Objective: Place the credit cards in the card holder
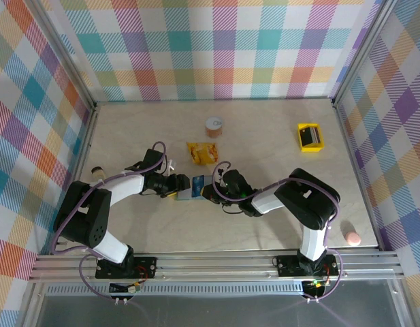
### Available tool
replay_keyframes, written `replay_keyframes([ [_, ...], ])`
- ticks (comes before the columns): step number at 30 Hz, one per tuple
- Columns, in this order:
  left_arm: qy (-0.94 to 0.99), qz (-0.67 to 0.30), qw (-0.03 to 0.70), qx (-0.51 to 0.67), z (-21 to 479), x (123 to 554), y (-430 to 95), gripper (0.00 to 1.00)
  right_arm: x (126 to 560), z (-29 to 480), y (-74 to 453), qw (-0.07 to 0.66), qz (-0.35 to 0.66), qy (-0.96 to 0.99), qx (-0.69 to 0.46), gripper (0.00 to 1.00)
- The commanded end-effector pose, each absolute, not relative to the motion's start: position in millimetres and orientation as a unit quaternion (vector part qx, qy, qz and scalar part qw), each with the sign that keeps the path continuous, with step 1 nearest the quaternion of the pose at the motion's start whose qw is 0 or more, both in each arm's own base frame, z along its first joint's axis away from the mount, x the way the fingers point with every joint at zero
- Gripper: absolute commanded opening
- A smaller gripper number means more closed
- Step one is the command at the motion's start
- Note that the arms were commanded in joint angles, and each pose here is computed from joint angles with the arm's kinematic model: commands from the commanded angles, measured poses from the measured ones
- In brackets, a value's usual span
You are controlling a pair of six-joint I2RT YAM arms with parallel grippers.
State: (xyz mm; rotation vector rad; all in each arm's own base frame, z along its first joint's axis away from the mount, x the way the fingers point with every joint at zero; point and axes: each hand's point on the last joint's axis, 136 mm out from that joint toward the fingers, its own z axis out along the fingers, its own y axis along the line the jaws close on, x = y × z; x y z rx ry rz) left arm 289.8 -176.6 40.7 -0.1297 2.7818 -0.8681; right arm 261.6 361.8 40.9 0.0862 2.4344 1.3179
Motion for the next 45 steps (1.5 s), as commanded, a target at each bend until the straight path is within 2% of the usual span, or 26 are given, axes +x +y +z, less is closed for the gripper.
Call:
replay_keyframes([
  [1, 0.948, -0.294, 0.117, -0.031, 43.5, 294.2, -180.1, 0.68, 262.0, 42.5, 371.2, 0.179, 0.479, 0.859, 0.027, 0.04],
  [45, 0.946, -0.300, 0.117, -0.029, 43.6, 293.9, -182.5, 0.67, 251.3, 26.5, 400.5, 0.117, 0.467, 0.877, -0.003, 0.04],
])
